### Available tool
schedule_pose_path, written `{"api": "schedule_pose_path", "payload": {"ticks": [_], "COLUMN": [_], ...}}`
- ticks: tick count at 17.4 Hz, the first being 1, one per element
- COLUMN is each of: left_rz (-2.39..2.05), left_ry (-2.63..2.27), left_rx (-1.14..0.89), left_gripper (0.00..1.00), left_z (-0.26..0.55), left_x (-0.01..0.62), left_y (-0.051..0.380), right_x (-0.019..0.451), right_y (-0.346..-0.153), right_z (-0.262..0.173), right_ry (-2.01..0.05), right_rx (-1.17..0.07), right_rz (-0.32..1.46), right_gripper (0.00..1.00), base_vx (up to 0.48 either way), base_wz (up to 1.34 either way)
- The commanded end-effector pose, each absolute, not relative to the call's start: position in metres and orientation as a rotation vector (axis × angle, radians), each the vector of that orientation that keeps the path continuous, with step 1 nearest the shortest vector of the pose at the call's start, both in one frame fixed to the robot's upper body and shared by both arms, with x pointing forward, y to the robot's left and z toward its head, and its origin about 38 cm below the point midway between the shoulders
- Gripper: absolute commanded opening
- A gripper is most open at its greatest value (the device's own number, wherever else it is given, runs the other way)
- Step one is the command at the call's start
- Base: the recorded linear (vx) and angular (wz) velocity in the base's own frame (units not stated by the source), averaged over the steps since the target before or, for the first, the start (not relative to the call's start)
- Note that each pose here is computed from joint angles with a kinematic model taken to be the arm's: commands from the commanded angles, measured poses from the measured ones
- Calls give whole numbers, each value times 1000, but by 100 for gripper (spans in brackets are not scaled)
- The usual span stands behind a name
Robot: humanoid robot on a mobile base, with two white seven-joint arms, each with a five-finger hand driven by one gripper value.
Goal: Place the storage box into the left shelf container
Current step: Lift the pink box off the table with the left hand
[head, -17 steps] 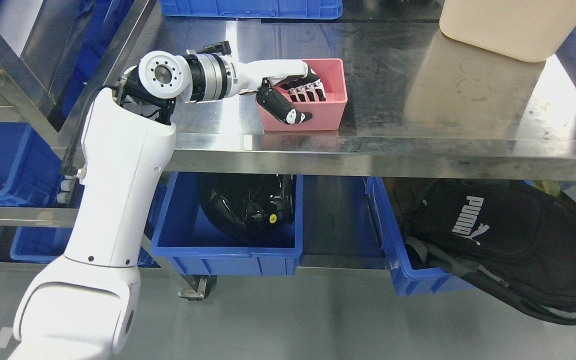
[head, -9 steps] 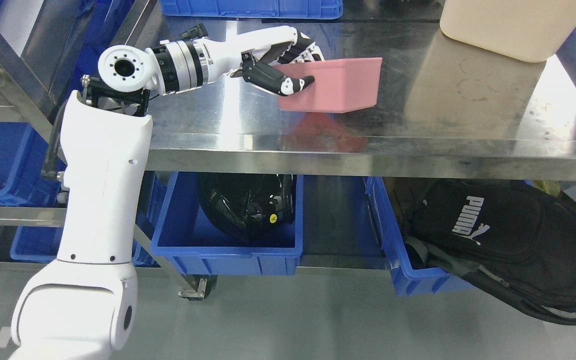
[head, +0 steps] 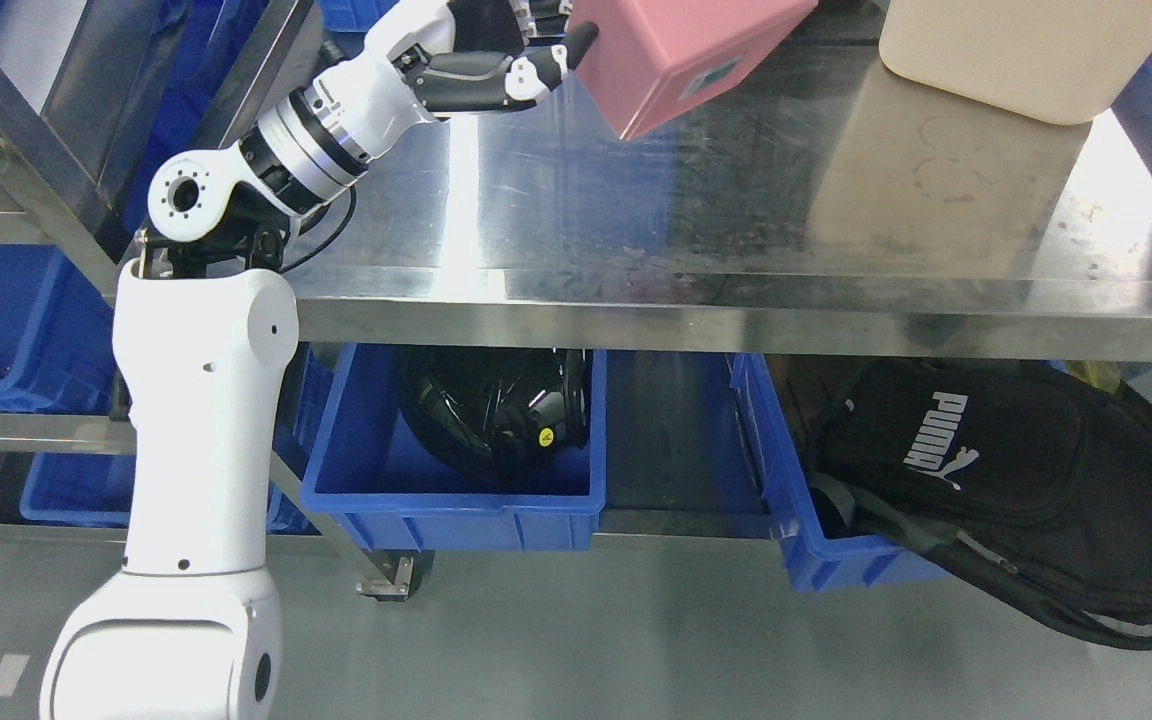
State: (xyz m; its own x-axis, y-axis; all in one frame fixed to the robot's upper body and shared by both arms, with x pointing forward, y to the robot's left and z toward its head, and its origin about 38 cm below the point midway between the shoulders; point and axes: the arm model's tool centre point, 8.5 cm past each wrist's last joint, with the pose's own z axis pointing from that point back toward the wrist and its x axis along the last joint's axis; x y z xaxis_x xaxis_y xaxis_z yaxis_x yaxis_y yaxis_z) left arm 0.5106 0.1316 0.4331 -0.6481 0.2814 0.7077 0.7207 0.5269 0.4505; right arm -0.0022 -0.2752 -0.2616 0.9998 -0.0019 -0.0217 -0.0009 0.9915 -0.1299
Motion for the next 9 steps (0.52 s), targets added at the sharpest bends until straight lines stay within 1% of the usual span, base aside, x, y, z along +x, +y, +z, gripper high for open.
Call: {"api": "schedule_pose_path", "payload": {"ticks": [1,3,5,6,9], "left_rz": [-786,-634,-585,-577,-539], "left_ry": [-2456,-2462,-2442,-2427,-2406], "left_rx": [-888,-892,-929,-939,-945], "left_gripper": [2,2,2,2,2], "left_z": [403,367,330,316,289], "left_x": [451,437,420,415,405], "left_y": [129,113,94,92,93], "right_x": [-2,-2,-2,-2,-2], "right_y": [-287,-287,-287,-287,-287], "right_z": [-261,-261,-261,-261,-261], "right_ry": [13,13,13,13,13], "right_rx": [-148,-148,-148,-148,-148], "right_rz": [-3,-3,-3,-3,-3], "right_gripper": [100,100,100,100,100], "base_vx": [0,0,2,7,-3], "base_wz": [0,0,24,282,697]}}
